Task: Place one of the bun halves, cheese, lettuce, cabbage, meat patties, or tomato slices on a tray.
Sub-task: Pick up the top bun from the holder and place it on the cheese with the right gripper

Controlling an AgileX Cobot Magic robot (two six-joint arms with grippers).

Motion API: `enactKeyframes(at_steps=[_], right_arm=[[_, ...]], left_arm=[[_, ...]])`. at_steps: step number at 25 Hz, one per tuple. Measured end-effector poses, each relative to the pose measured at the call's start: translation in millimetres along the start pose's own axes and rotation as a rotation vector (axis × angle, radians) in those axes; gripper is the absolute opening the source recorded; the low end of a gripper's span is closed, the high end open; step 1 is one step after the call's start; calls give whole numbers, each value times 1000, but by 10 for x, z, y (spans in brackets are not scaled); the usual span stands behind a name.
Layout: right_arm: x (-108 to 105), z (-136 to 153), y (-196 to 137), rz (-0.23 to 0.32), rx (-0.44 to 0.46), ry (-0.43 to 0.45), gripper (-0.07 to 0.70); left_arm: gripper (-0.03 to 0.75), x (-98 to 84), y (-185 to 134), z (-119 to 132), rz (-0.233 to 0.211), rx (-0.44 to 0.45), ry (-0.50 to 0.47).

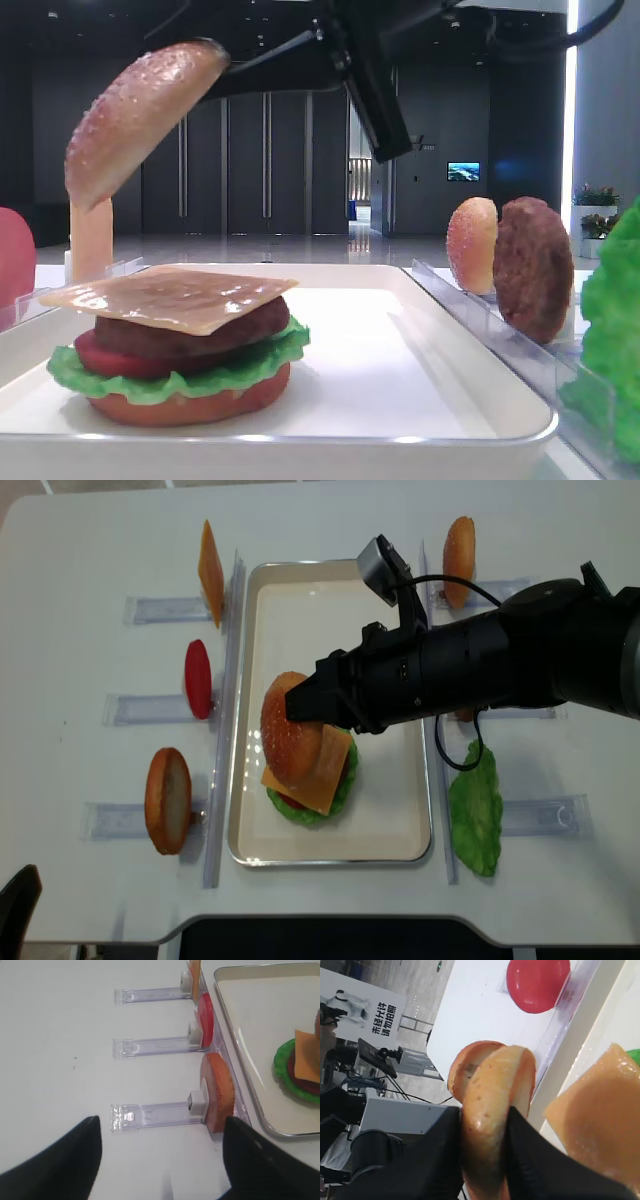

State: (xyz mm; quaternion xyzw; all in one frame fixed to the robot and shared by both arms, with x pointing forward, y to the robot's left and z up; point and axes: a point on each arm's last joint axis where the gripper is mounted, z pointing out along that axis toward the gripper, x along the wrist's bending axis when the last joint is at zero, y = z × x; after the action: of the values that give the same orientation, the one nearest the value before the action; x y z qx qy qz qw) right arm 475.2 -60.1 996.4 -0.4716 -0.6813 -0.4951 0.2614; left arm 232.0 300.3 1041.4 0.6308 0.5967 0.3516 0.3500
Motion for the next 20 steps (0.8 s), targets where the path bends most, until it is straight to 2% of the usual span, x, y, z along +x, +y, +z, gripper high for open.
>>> enactKeyframes(at_steps=[9, 20], right_arm=[[-253, 190, -80, 80, 54, 13, 194], [-341, 168, -33, 103, 31, 18, 194]], left_arm=[[576, 0, 0, 0, 0, 0, 0], [576, 0, 0, 0, 0, 0, 0]])
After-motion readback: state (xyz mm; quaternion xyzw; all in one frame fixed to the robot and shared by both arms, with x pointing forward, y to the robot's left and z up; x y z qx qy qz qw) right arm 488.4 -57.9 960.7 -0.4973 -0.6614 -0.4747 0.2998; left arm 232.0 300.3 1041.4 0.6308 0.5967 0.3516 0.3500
